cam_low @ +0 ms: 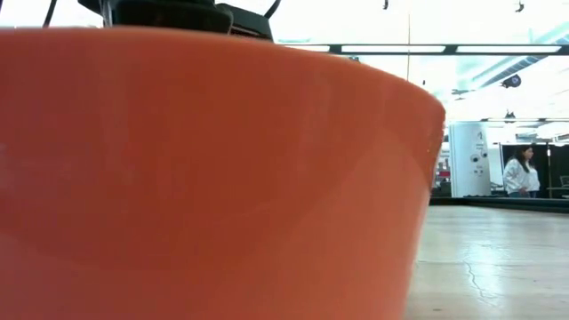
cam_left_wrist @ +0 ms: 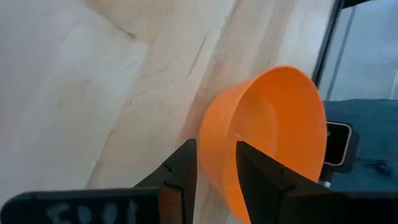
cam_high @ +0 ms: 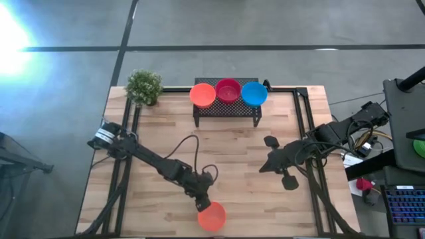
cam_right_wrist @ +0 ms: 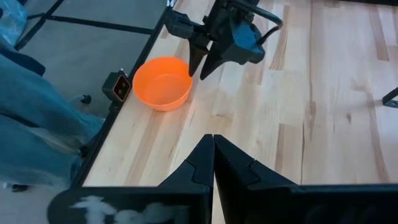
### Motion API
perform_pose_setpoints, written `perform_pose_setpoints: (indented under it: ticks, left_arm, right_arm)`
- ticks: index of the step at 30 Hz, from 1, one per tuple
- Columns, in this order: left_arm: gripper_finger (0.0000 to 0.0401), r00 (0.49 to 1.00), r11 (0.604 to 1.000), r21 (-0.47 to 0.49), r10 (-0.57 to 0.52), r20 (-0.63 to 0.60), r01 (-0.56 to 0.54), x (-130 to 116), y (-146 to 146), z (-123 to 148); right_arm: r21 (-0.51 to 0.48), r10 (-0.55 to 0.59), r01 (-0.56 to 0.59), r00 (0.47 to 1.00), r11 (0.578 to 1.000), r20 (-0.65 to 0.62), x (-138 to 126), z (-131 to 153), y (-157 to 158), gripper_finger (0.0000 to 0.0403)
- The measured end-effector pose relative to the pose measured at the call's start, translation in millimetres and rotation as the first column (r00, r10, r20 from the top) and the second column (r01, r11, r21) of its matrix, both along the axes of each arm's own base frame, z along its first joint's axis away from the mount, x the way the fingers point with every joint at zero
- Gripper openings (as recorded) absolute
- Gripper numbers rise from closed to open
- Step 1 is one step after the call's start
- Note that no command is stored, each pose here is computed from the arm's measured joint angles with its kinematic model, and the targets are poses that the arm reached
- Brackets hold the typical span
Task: Pick & Place Mini bowls
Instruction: Stack the orange bowl on top of the orange bowl on the shelf
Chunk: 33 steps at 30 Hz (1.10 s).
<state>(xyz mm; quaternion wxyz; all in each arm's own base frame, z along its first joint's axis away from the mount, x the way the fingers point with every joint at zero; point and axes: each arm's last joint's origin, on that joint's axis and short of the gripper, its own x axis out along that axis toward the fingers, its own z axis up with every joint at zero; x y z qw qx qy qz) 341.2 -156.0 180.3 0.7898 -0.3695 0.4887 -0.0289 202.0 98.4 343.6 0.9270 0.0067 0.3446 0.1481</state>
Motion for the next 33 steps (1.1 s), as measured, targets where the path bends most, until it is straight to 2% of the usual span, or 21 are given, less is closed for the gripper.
perform_pose_setpoints:
  ticks: [7,33]
  left_arm:
    - [0.0104,1.000,1.000,0.017,-0.008,-0.029,0.009,1.4,-4.8,-13.8]
    - [0.0103,1.000,1.000,0.019,0.009,-0.029,-0.008,1.9,-3.9,-13.8]
  right_arm:
    - [-0.005,-0.004,0.004,1.000,1.000,0.003,0.1,0.1,-0.2,0.0008]
    - [-0.008,0.004,-0.004,1.000,1.000,0.021,-2.5,3.0,-1.6,0.0008]
